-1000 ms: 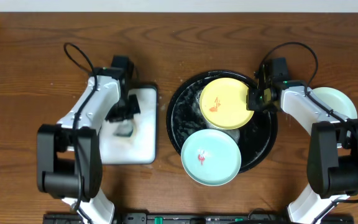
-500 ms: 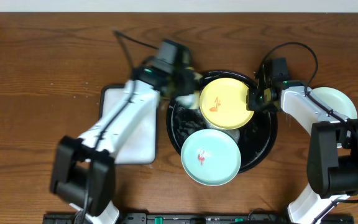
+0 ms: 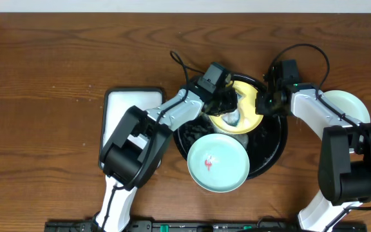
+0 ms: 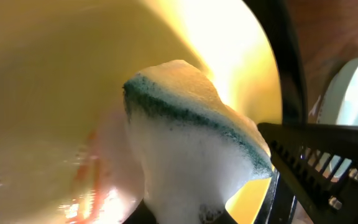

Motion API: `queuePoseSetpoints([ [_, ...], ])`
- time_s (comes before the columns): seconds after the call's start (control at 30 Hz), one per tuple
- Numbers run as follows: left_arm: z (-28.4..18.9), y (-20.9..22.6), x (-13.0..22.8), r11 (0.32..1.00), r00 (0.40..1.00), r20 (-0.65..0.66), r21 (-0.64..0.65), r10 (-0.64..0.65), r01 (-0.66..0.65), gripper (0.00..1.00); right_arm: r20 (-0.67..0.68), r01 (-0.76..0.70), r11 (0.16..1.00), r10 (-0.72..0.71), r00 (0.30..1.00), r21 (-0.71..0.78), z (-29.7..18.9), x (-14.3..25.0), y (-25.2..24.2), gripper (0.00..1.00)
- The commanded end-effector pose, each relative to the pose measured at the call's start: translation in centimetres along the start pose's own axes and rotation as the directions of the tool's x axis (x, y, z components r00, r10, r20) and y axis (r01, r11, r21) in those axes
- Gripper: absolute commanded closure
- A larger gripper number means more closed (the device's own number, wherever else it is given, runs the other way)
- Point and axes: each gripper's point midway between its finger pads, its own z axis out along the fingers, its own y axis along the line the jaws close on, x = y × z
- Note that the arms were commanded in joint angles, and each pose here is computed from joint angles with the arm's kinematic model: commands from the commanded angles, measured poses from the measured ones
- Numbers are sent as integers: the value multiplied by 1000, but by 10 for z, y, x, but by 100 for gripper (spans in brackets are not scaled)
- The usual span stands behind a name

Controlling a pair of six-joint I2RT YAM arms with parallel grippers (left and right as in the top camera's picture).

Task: Clean dirty plates on tray and stack at the side
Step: 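Lift the sponge with the left gripper and move it toward the yellow plate, then scrub the yellow plate with the sponge while the right gripper holds it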

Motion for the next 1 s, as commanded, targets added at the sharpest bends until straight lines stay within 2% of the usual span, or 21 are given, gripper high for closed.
queuePoseSetpoints([
  [0.0, 7, 58, 4, 986, 998, -24, -158, -52, 47, 93, -80, -17, 999, 20, 997, 35, 16, 22, -10, 99],
  [0.13, -21, 98, -14, 930, 1000, 13, -367, -5, 10, 93, -80, -17, 999, 20, 997, 35, 16, 22, -10, 99],
  [0.23, -32, 103, -23, 897, 998, 16, -439, 62, -49, 93, -80, -17, 999, 20, 997, 35, 16, 22, -10, 99],
  [0.43, -16, 71, -25, 918, 990, 50, -384, 131, -103, 92, -80, -17, 999, 20, 997, 35, 16, 22, -11, 99],
  [0.57, 8, 51, -10, 944, 993, 43, -318, 113, -93, 93, -80, -17, 999, 20, 997, 34, 16, 22, -10, 99],
  [0.77, 49, 16, 36, 993, 993, -111, -113, 27, -40, 93, -80, -17, 999, 20, 997, 34, 16, 22, -10, 99],
  [0.97, 50, -1, 62, 1000, 972, -234, -18, -6, 2, 92, -82, -18, 999, 20, 996, 35, 16, 22, -10, 99],
])
